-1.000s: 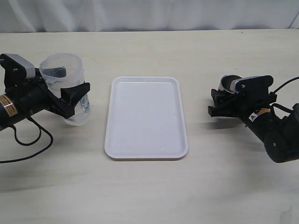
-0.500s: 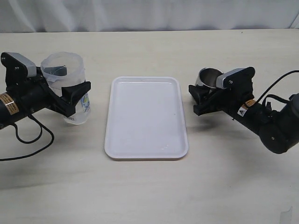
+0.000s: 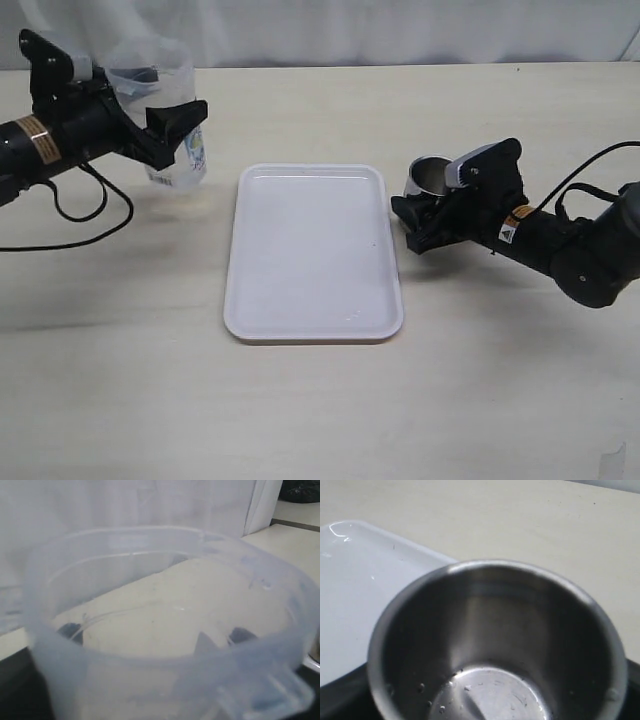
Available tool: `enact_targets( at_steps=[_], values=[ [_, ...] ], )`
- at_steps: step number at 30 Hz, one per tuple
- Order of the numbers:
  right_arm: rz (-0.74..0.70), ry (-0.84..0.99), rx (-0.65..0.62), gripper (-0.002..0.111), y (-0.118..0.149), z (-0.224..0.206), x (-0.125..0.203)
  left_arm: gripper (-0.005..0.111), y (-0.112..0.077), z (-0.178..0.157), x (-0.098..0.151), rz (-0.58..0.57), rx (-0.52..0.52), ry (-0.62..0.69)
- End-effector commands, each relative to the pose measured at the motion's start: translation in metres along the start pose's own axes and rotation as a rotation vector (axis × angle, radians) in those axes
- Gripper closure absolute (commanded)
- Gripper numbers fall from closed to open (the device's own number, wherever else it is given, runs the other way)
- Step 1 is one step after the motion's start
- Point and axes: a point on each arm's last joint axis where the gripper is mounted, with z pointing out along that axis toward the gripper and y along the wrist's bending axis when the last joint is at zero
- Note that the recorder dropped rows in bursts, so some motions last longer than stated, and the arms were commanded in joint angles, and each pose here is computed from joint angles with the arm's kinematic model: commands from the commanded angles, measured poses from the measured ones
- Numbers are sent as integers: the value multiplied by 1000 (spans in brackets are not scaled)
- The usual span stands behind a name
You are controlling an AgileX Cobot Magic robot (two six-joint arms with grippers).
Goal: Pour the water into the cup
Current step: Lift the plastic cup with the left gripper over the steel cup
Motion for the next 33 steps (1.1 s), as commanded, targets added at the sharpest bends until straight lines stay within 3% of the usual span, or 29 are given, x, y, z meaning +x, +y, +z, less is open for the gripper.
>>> enact_targets(
  at_steps=[1, 10, 16, 27, 33],
  values=[
    [-27, -12, -37, 104, 2, 0, -3, 107, -4, 23, -22, 41, 37, -31],
    [-92, -5, -106, 104, 8, -1, -3, 107, -34, 75, -64, 182, 83, -12],
    [-92, -9, -107, 104, 8, -1, -3, 107, -54, 92, -75, 214, 137, -46],
    [-93, -14, -109, 104, 8, -1, -3, 107, -87, 139, -50, 280, 232, -28],
    [-149, -31, -184, 104, 14, 1, -6, 107, -103, 159, -47, 300, 262, -32]
  ],
)
